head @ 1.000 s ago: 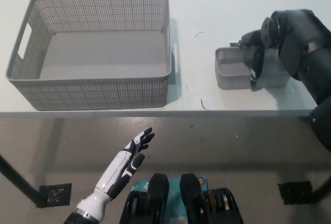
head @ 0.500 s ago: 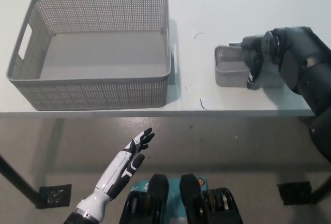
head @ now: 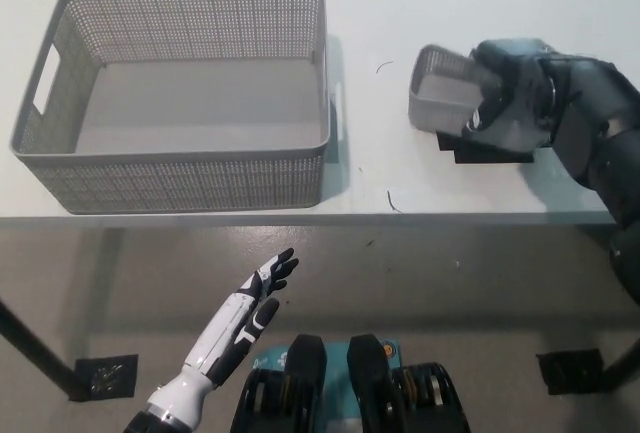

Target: Use the right hand to pick up a small rectangular container and put it into a bigger container on the left side

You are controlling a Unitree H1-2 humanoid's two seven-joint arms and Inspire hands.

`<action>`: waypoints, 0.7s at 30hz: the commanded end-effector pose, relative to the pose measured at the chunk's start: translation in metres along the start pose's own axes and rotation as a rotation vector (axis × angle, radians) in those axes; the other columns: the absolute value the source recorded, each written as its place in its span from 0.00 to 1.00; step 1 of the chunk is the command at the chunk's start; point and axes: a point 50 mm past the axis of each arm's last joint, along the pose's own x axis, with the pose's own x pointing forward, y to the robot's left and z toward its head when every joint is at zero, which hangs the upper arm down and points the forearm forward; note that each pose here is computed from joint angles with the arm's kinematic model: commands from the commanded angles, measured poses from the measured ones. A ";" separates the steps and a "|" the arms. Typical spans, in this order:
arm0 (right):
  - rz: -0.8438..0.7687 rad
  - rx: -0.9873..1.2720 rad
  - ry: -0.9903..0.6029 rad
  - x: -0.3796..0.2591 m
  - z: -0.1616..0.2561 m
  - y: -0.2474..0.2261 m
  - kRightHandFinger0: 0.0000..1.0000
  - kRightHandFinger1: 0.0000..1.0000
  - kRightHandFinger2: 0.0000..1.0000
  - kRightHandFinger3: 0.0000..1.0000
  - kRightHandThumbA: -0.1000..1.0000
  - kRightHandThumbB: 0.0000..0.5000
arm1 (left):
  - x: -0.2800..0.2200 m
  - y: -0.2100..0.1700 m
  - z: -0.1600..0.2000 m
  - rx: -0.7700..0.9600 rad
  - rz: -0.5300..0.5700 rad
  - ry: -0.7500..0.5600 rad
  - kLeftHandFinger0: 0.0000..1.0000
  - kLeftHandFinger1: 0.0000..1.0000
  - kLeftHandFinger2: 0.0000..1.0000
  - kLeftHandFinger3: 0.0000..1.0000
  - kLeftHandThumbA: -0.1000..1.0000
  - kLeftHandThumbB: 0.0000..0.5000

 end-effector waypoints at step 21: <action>-0.776 -0.098 -0.575 -0.125 0.217 -0.289 0.00 0.38 0.84 0.83 0.00 0.47 | 0.004 0.003 0.011 0.019 -0.052 -0.053 1.00 1.00 1.00 1.00 1.00 0.71</action>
